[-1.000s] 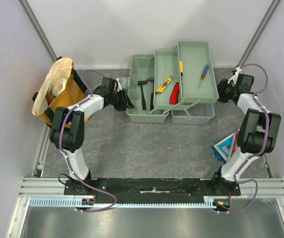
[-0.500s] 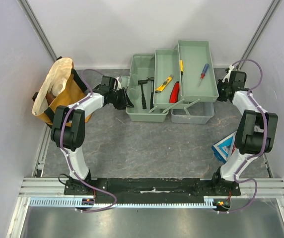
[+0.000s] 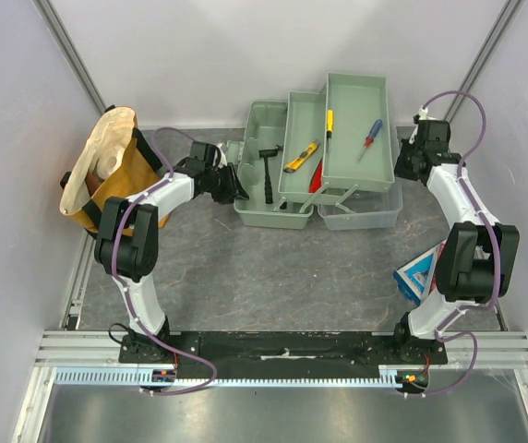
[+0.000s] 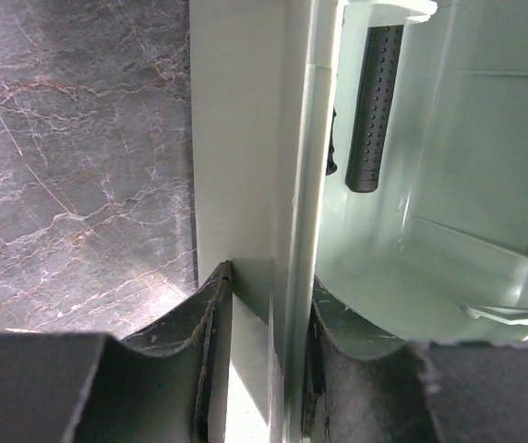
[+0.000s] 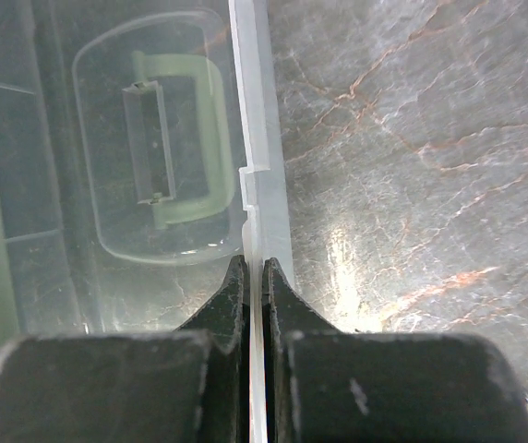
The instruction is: Pack the tool kit
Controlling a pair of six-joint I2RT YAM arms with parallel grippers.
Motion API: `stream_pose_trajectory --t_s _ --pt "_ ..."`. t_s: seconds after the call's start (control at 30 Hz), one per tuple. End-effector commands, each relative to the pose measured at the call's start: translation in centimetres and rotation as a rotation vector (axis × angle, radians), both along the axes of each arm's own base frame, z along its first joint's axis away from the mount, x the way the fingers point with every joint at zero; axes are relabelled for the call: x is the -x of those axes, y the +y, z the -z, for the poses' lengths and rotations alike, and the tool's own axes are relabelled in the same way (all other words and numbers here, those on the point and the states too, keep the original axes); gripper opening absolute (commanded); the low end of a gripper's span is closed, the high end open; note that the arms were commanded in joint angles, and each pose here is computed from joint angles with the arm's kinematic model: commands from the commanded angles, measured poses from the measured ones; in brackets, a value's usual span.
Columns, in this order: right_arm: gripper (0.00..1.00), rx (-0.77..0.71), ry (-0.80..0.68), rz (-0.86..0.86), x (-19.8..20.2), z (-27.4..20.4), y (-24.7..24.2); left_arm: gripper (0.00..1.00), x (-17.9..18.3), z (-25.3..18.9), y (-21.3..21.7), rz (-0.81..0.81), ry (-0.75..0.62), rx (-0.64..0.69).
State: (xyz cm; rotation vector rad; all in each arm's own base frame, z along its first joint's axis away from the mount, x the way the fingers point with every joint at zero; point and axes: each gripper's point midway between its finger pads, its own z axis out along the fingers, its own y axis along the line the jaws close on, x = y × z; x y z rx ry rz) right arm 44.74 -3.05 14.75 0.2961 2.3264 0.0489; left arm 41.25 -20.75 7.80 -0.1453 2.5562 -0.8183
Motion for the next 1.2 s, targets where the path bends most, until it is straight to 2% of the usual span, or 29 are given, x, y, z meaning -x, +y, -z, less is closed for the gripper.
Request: stream_pose_trajectory --t_s 0.0,0.2,0.6,0.77,1.03,1.17 --pt "0.0 0.097 -0.197 0.05 -1.6 -9.2 -0.9 0.16 0.3 -0.2 -1.0 -0.012 0.005 0.003" --pt "0.0 0.186 -0.222 0.077 -1.8 -12.3 -0.6 0.16 0.3 -0.7 -1.9 -0.016 -0.026 -0.05" --pt "0.0 0.348 -0.287 0.026 -2.3 -17.6 5.7 0.18 1.1 -1.8 -4.3 0.024 -0.046 -0.022" --pt "0.0 0.466 -0.278 0.013 -2.3 -18.0 8.9 0.19 1.5 -1.5 -5.3 0.039 -0.034 -0.008" --pt "0.0 0.604 -0.253 0.024 -2.1 -17.7 13.2 0.34 1.7 -1.4 -5.5 0.045 -0.005 -0.004" --pt "0.0 0.669 -0.255 -0.01 -1.6 -17.2 15.9 0.52 1.8 -1.8 -5.4 0.047 0.004 -0.014"
